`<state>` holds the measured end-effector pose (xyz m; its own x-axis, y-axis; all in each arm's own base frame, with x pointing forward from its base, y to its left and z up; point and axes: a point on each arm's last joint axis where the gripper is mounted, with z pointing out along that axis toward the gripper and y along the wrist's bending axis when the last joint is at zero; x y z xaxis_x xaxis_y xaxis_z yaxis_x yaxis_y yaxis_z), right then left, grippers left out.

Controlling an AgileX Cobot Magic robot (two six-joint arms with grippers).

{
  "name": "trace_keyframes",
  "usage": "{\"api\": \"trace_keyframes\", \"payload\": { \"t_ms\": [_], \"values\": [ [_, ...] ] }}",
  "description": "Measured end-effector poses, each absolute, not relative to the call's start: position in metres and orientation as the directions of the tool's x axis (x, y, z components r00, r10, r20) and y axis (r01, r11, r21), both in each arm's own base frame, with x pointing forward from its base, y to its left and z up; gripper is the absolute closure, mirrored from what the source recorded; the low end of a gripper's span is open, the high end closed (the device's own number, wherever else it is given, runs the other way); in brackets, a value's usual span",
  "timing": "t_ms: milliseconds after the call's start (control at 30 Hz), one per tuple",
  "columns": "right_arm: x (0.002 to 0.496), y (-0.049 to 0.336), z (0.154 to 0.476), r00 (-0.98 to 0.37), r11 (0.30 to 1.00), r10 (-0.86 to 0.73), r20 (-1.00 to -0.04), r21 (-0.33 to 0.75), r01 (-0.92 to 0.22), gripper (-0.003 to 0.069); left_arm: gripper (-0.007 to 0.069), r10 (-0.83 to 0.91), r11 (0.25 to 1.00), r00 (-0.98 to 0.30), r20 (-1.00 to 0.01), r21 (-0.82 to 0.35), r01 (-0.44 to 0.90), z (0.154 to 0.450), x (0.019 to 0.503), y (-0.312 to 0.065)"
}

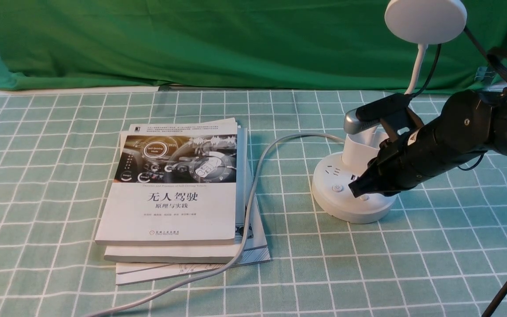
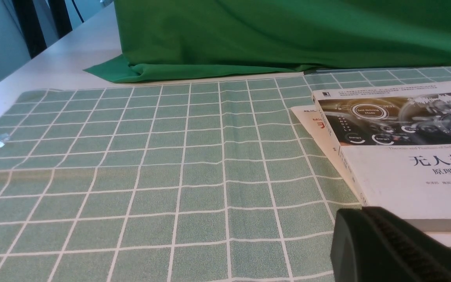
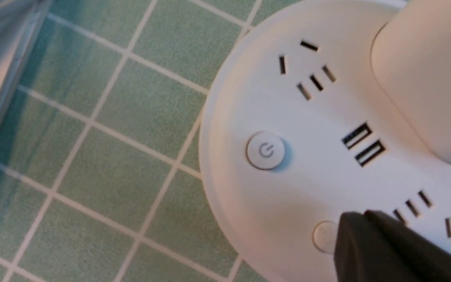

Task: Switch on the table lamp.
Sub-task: 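Press the button on the base of the white desk lamp with the right gripper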

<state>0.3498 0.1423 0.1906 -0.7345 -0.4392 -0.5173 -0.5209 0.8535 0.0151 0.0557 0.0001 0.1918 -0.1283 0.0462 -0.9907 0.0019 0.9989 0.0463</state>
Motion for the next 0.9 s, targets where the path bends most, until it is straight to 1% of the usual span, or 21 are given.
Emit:
{"api": "trace_keyframes", "payload": {
  "t_ms": [200, 700, 867, 900],
  "values": [
    [0.35, 0.147, 0.177, -0.745, 0.847, -0.457, -0.486, 0.019, -0.532, 0.0628, 0.0604, 0.046, 0.999, -0.128, -0.991, 0.046, 0.002, 0.192, 0.056, 0.0],
    [0.354, 0.153, 0.168, -0.754, 0.84, -0.471, -0.458, 0.026, -0.541, 0.0629, 0.0604, 0.046, 0.999, -0.128, -0.991, 0.046, 0.002, 0.192, 0.056, 0.0],
    [0.354, 0.154, 0.17, -0.753, 0.841, -0.469, -0.462, 0.027, -0.54, 0.0629, 0.0604, 0.046, 0.999, -0.128, -0.991, 0.046, 0.002, 0.192, 0.056, 0.0],
    [0.353, 0.153, 0.176, -0.748, 0.844, -0.462, -0.476, 0.025, -0.536, 0.0629, 0.0604, 0.046, 0.999, -0.128, -0.991, 0.046, 0.002, 0.192, 0.056, 0.0]
  ]
}}
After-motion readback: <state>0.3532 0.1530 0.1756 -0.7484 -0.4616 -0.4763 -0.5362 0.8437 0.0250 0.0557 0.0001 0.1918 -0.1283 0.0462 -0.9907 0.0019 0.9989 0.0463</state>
